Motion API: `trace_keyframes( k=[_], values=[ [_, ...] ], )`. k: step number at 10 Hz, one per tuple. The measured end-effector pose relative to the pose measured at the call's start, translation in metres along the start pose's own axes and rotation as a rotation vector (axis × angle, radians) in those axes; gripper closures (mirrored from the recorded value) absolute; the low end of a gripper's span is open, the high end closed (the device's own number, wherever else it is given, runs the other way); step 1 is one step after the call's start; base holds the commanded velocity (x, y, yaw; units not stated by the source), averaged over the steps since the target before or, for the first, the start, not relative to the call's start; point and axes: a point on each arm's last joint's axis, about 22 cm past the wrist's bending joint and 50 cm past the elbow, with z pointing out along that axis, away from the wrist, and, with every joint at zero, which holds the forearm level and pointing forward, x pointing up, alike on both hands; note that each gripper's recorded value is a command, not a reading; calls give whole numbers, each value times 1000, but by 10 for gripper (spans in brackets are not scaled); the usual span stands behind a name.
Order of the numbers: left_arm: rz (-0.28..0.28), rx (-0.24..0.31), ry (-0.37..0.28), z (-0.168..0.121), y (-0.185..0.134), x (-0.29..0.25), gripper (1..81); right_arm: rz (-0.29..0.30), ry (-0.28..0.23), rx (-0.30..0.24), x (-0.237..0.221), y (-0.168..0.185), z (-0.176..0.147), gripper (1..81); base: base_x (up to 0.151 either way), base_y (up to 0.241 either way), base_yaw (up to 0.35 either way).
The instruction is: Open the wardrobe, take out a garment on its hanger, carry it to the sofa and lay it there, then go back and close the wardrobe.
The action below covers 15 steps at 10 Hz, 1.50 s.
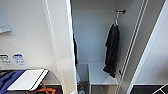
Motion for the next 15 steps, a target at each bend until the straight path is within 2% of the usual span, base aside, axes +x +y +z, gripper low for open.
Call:
trace_keyframes(
  k=[2,5,6,8,10,11,12,15],
  values=[
    [-229,-15,111,0,3,27,10,0,-1,-2,0,1,0,10,0,0,0],
    [-592,-25,274,-5,-12,75,10,0,1,0,1,0,0,10,0,0,0],
    [-651,-33,336,-9,-18,95,10,1,0,5,0,-4,1,10,0,0,0],
    [-654,-43,380,-11,-23,122,10,1,1,7,0,-6,2,10,0,0,0],
    [-667,-51,385,-10,-19,127,10,-1,4,8,5,-7,2,10,0,0,0],
    [-709,-56,386,-9,-18,127,10,-2,7,10,8,-8,3,10,0,0,0],
    [-726,-62,390,-9,-17,133,10,-2,1,13,8,-11,4,10,0,0,0],
    [-713,-113,434,-8,-1,182,10,-3,-6,18,7,-15,5,10,0,0,0]
  ],
)
